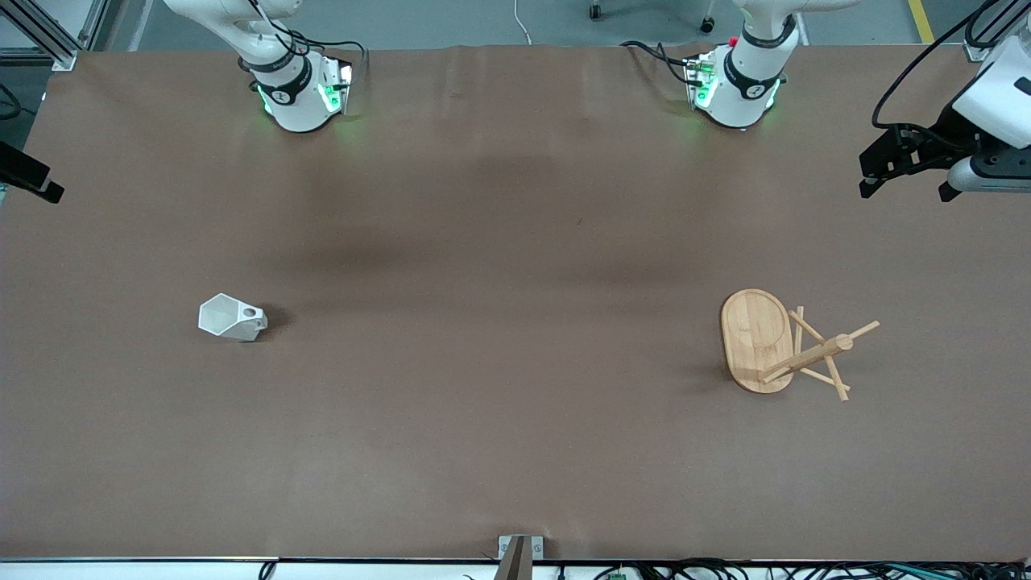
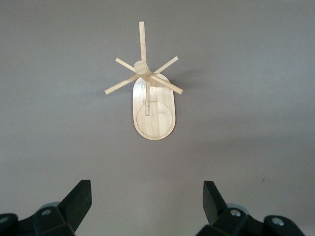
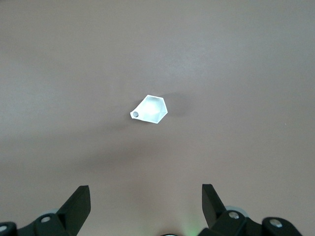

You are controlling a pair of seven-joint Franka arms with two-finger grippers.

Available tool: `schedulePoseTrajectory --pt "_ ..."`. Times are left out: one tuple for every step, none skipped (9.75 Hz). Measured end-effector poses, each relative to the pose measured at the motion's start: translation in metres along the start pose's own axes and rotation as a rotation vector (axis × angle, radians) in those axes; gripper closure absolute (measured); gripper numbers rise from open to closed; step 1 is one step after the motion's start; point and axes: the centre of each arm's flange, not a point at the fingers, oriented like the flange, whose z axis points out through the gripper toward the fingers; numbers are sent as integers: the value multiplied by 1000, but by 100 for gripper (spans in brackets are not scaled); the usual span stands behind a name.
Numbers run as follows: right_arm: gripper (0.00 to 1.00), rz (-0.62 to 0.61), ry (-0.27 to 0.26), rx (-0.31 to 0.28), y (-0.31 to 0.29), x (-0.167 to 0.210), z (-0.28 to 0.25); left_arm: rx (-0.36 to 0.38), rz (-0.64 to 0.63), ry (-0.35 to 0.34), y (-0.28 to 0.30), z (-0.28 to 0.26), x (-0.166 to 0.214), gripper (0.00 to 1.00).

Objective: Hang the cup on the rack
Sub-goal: 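Move the right gripper down toward the white faceted cup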

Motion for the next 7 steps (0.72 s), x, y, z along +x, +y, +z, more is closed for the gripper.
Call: schedulePoseTrajectory --pt "0 -1 0 0 0 0 0 0 0 0 0 0 0 0" --pt "0 -2 0 0 0 0 0 0 0 0 0 0 0 0" --pt "0 -4 0 0 -1 0 0 0 -2 0 -1 0 0 0" --pt "0 -8 0 0 -3 0 0 0 -4 -1 -2 0 0 0" --pt "0 -10 0 0 -4 0 0 0 -5 -2 -3 1 0 0" --pt "0 -11 0 -1 -4 0 0 0 -8 -9 -5 3 1 0" --pt "0 -11 -3 -2 -4 0 1 0 -12 -17 -7 6 2 0"
